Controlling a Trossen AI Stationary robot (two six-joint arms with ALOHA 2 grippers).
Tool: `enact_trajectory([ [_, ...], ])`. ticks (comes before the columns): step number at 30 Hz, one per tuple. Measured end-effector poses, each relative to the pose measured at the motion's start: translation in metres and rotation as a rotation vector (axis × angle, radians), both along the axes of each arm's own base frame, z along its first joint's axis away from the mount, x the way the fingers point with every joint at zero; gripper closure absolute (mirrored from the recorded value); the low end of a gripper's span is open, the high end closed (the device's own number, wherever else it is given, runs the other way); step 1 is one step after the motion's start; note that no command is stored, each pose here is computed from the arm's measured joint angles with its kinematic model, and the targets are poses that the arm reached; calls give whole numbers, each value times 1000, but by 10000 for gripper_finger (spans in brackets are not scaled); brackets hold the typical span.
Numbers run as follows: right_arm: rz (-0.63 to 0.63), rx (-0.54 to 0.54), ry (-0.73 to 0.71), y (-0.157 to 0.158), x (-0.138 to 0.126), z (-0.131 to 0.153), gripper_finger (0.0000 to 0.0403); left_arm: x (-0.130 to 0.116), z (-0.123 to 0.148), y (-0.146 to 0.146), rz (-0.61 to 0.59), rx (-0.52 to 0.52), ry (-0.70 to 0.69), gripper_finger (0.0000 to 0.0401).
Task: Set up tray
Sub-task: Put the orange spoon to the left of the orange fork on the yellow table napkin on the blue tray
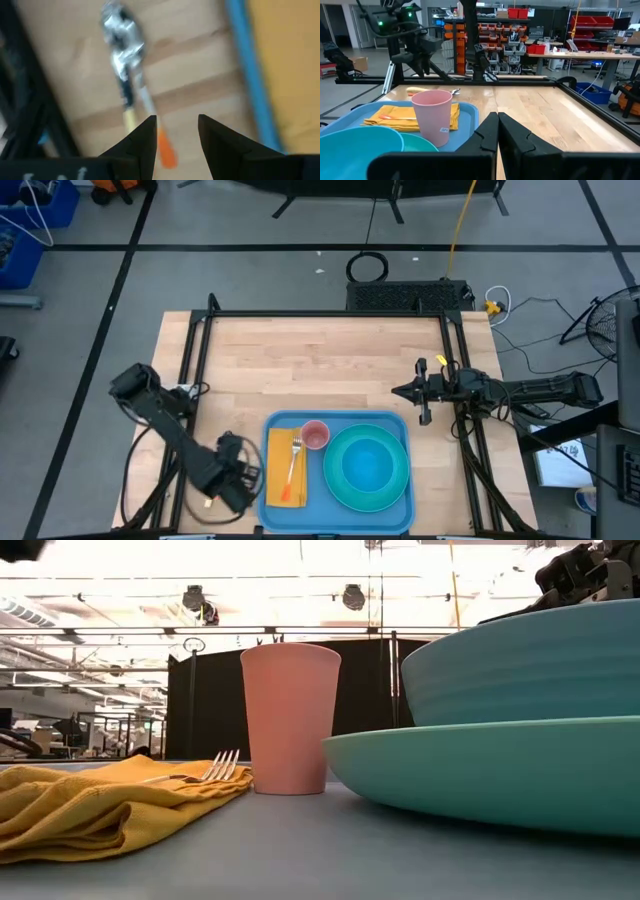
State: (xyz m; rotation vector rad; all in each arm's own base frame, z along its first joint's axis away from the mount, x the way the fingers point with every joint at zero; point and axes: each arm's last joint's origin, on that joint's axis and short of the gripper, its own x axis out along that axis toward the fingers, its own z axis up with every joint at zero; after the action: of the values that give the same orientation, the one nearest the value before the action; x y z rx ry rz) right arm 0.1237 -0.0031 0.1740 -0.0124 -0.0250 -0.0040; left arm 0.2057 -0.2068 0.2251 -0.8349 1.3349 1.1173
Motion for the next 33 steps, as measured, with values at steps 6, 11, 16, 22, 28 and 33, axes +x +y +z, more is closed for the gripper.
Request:
enact_trajectory([
  [6, 0, 5, -13, 0, 0, 1, 403, -21, -12, -11, 42, 37, 42, 253],
  [11, 0, 6, -18, 0, 0, 2, 403, -22, -36, -7, 51, 16, 20, 220],
  [16, 0, 7, -17, 0, 0, 2, 403, -24, -59, 9, 69, 40, 71, 170],
  [22, 0, 7, -14, 0, 0, 1, 403, -20, -66, 22, 43, 38, 116, 141],
  [28, 0, 8, -4, 0, 0, 0, 403, -11, -66, 32, 25, 26, 121, 163],
  [33, 0, 8, 1, 0, 0, 0, 403, -6, -66, 37, 20, 22, 124, 208],
])
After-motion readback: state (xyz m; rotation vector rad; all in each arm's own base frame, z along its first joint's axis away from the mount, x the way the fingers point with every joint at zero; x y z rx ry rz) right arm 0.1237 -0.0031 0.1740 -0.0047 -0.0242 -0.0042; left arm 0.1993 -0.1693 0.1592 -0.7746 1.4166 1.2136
